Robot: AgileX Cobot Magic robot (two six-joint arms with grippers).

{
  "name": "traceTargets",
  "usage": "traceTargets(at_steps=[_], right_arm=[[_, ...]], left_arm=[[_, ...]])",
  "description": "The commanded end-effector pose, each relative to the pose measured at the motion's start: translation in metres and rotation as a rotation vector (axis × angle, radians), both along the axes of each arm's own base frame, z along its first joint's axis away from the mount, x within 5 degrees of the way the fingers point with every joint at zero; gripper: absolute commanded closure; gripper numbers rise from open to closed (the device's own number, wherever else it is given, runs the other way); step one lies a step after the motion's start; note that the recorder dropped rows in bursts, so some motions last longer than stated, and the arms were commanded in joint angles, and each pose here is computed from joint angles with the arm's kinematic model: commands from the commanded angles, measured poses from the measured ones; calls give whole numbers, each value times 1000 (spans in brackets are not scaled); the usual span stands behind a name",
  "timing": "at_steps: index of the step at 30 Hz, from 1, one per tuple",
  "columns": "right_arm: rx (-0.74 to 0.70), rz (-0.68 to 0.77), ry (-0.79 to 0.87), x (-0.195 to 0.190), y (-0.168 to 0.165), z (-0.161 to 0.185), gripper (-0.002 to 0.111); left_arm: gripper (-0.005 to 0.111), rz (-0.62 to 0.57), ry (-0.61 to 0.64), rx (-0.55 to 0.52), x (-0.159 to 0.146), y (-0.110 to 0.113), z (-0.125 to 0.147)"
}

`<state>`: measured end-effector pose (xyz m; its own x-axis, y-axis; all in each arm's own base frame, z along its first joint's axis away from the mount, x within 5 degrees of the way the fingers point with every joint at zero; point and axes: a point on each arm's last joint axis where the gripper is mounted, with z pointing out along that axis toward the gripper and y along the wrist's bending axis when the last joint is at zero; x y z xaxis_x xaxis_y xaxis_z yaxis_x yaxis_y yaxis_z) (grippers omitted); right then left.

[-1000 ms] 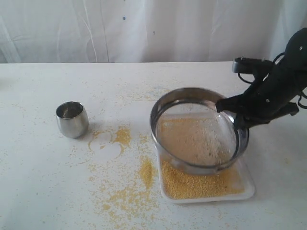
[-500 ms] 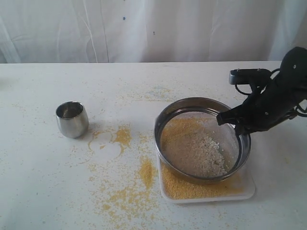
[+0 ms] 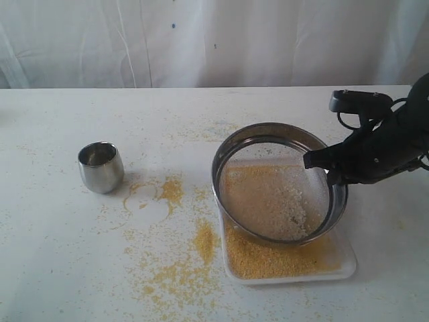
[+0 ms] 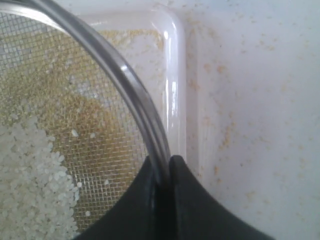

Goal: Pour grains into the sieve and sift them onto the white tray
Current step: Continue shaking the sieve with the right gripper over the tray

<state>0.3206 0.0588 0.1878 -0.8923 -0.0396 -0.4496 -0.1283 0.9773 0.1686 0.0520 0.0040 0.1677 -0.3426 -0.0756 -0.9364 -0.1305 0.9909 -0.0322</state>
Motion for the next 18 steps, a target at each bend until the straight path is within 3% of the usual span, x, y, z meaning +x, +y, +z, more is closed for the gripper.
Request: traceTargets(at_steps=[1, 8, 18], right_arm=[[28, 8, 37, -2, 2, 9, 108], [42, 37, 65, 25, 9, 19, 108], [48, 50, 287, 43, 15, -23, 108]], left_arm=[[107, 1, -2, -5, 0, 0, -1], [107, 1, -2, -5, 0, 0, -1], [107, 1, -2, -5, 0, 0, -1]])
